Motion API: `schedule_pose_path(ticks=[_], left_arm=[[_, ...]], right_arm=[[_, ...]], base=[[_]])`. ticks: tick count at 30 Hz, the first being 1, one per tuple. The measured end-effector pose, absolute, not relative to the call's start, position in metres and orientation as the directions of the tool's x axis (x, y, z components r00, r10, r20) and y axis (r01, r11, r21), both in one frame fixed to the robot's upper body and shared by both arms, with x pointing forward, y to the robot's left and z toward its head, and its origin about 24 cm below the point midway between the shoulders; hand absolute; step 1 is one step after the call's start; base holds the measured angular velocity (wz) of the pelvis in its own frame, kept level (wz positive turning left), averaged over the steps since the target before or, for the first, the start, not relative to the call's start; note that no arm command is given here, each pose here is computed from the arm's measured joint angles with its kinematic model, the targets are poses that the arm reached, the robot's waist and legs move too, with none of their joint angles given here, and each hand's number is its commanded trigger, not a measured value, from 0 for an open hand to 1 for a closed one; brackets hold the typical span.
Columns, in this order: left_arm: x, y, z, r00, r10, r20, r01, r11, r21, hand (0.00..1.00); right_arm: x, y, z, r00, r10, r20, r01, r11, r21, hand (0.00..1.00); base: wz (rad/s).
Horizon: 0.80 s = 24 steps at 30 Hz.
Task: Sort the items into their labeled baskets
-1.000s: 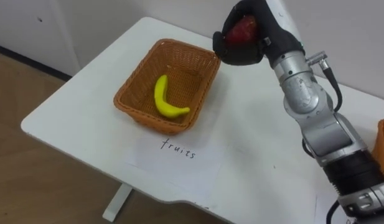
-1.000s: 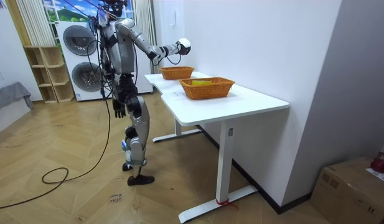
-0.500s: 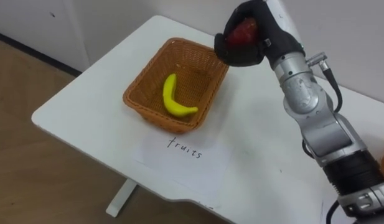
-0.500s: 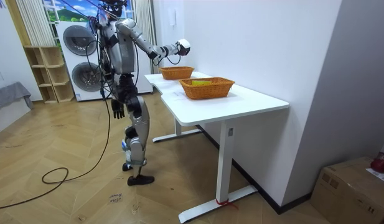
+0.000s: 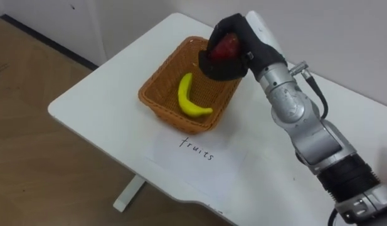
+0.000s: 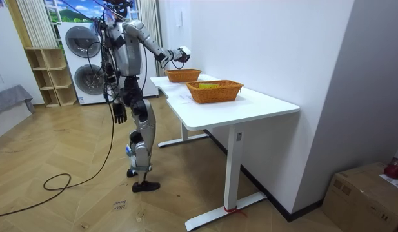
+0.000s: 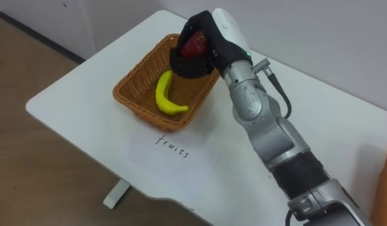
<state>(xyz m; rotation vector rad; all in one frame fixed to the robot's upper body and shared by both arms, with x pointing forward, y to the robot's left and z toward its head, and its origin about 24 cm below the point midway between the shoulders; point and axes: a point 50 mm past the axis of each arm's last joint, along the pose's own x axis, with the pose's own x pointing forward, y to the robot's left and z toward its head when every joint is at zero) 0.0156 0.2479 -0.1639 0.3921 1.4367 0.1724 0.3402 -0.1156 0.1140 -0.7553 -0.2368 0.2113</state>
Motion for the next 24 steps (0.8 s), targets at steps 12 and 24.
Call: schedule_pose_path(ticks=[12,24], left_arm=[[0.013,0.252,-0.163,0.125,0.368,-0.922,0.090,0.921,0.380,0.00],[0.012,0.252,-0.163,0.128,0.373,-0.919,0.081,0.919,0.385,0.00]], right_arm=[[0.341,-0.113,0.107,0.959,0.262,0.109,-0.105,0.683,-0.723,1.00],[0.343,-0.116,0.098,0.969,0.239,0.065,-0.119,0.677,-0.726,0.00]], base=[[0.00],[-0.01]])
